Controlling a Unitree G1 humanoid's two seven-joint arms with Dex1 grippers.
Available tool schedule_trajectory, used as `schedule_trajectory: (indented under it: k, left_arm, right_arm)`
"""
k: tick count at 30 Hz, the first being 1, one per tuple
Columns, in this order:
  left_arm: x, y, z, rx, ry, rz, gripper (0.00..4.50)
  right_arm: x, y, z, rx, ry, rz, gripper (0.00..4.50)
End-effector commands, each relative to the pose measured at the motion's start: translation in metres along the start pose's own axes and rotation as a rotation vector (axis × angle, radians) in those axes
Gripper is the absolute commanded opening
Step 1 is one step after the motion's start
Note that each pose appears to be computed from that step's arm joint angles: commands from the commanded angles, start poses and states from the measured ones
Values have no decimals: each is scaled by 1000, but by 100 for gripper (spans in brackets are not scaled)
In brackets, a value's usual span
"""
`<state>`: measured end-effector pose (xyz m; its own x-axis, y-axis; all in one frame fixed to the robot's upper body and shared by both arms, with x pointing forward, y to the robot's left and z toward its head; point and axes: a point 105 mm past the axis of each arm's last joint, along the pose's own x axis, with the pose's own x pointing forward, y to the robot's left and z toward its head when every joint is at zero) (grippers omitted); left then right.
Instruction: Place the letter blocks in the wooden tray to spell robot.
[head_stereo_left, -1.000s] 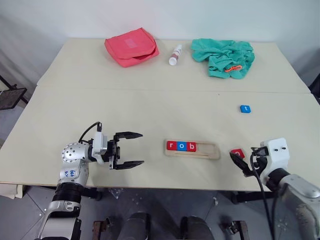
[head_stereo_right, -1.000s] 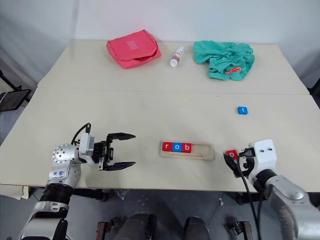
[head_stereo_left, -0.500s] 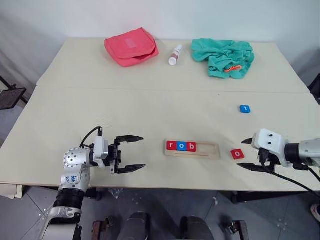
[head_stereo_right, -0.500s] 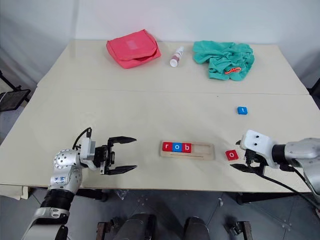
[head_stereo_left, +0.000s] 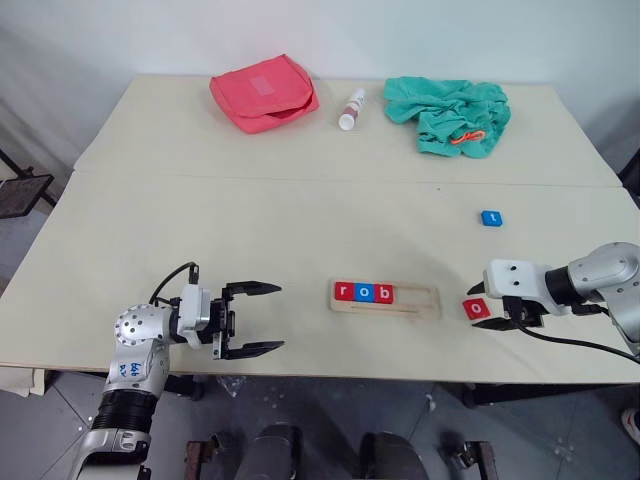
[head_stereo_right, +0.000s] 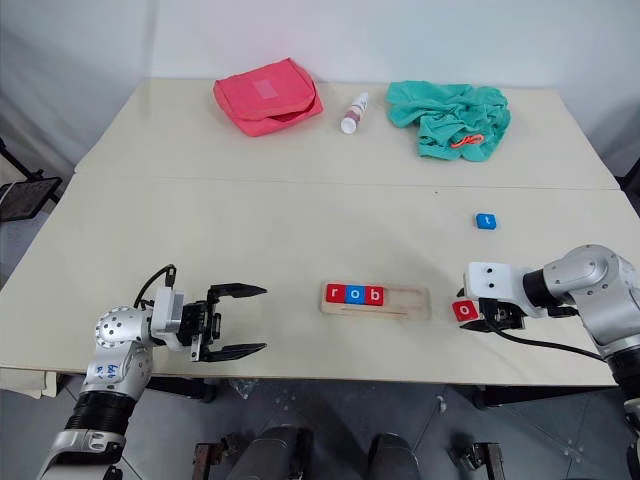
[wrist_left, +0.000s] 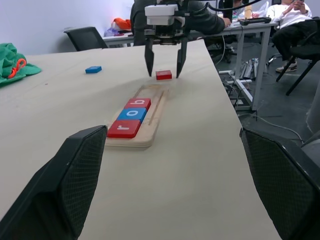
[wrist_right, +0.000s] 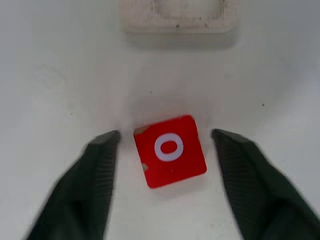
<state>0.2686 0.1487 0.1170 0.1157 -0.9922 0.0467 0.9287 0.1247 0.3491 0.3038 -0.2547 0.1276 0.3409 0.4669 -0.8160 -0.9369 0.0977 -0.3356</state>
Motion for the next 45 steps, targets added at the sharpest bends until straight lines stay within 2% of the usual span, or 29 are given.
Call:
schedule_trajectory:
  k: [1, 2, 5, 9, 14, 22, 38, 45]
  left_arm:
    - [-3, 1, 9, 47, -11, 11, 450]
    - [-3, 2, 9, 48, -11, 13, 450]
    - [-1, 3, 9, 52, -13, 12, 450]
    - [-1, 4, 9, 52, -13, 7, 450]
    - [-1, 6, 8, 49, -11, -4, 450]
    - [5, 14, 6, 59, -18, -49, 450]
    - [7, 15, 7, 79, -22, -42, 450]
    - [9, 17, 6, 79, -27, -35, 450]
  right_arm:
    - [-1, -3, 1, -22, 7, 1, 179]
    - [-1, -3, 1, -23, 8, 0, 147]
    - [-7, -9, 8, 3, -31, -41, 146]
    - [-16, -21, 38, 114, -167, -113, 146]
    - [-17, -19, 63, 176, -222, -95, 146]
    - [13, -13, 105, 137, -294, -45, 146]
    - [37, -13, 99, 122, -257, -17, 146]
    - [37, -7, 102, 116, -267, 4, 379]
